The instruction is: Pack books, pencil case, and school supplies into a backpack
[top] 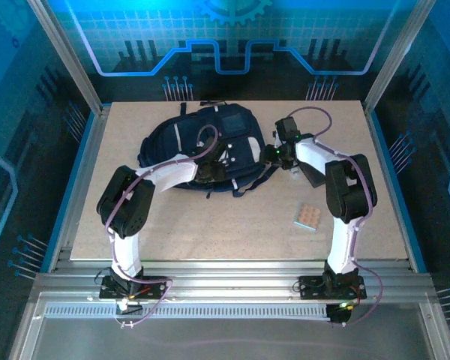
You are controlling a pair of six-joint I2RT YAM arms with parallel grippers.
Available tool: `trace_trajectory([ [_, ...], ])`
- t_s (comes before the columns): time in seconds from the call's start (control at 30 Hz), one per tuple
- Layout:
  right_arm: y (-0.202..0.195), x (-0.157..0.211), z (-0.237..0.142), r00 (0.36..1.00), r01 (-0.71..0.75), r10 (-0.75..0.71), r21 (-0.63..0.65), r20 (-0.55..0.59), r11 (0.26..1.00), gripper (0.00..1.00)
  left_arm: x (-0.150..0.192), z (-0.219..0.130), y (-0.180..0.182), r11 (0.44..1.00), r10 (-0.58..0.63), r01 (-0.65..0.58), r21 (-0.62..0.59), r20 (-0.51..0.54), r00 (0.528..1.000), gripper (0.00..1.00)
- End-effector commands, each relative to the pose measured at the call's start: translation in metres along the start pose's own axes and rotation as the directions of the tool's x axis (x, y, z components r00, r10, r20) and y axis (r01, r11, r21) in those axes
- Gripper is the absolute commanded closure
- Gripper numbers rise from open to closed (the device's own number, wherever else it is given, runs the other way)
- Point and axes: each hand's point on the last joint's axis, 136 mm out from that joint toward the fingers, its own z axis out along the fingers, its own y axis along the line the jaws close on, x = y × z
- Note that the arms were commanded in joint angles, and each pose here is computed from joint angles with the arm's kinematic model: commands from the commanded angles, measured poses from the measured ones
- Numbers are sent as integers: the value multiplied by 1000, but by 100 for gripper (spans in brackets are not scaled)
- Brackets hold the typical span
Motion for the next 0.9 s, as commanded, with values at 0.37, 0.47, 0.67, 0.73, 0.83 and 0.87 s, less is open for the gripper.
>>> trace_trajectory([
  [0.37,3,43,35,990,-84,82,-14,-117,996,62,-30,39,11,993,17,4,-119,183,983,88],
  [0.47,2,42,37,989,-86,86,5,-117,996,63,-29,31,12,995,6,14,-99,198,980,95],
  [0.67,-7,37,35,988,-119,123,50,-91,992,82,-38,1,28,996,-25,48,-78,264,964,100],
  [0.73,-12,34,32,988,-128,133,69,-74,989,90,-39,-8,37,995,-52,72,-67,273,961,100],
  [0.83,-17,27,28,989,-139,143,78,-49,987,100,-41,-21,50,993,-93,109,-44,271,958,100],
  [0.87,-18,25,28,988,-143,147,76,-43,987,100,-40,-25,53,993,-96,110,-38,270,958,100],
])
